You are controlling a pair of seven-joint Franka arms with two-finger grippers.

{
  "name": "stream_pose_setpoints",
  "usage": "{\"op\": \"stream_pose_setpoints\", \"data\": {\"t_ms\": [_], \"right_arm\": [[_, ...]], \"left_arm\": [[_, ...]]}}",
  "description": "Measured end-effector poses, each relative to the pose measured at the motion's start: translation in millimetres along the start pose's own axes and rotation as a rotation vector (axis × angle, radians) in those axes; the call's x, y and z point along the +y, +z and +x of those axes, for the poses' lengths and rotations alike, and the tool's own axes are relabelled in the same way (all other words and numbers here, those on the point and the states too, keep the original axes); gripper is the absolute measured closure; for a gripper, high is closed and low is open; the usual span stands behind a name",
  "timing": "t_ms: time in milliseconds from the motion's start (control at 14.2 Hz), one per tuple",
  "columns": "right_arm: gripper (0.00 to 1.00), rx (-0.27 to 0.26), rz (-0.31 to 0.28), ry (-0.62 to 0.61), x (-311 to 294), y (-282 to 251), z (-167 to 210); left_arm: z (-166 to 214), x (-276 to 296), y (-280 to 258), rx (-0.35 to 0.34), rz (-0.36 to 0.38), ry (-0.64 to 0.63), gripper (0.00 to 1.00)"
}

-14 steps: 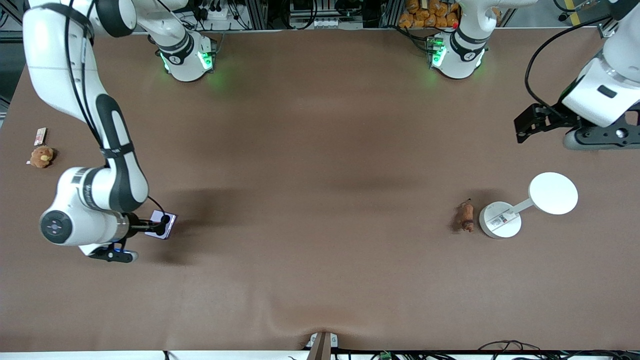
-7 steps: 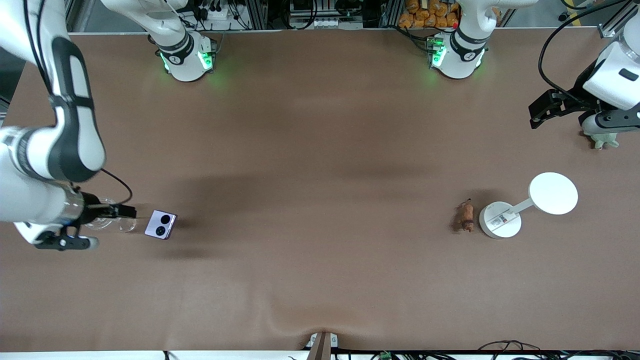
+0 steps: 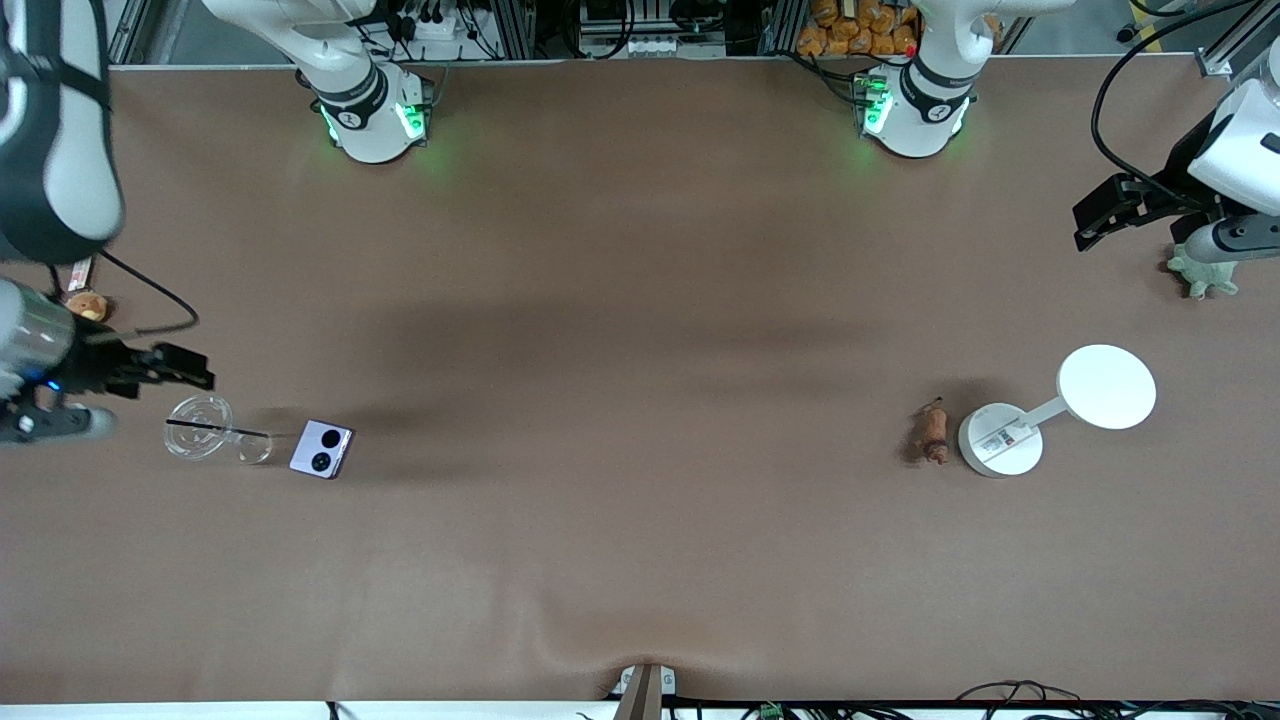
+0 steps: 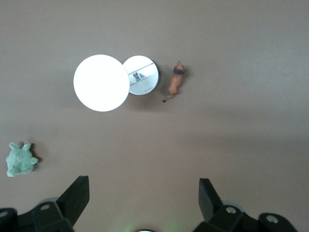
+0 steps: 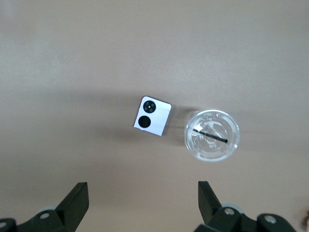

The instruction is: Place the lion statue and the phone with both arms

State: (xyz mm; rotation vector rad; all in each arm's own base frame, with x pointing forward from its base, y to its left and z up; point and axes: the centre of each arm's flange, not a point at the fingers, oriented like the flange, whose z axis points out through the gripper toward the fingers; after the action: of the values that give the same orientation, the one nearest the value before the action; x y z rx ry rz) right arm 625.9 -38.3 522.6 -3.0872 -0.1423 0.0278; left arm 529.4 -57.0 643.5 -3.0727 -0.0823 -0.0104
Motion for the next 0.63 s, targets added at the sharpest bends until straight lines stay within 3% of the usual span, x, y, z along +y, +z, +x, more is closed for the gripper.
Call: {"op": "stream_pose_setpoints", "data": {"t_ms": [353, 635], "right_arm": [[0.00, 0.025, 0.005, -0.002, -6.6, -62.2, -36.4], [0.00, 0.001, 0.015, 0.064, -10.1, -81.3, -55.4]], "left_arm": [[-1.4, 4.5, 4.2, -0.010, 0.001, 0.008, 0.00], [-2.3, 7.1, 5.6, -0.019, -0.015, 0.025, 0.00]]}}
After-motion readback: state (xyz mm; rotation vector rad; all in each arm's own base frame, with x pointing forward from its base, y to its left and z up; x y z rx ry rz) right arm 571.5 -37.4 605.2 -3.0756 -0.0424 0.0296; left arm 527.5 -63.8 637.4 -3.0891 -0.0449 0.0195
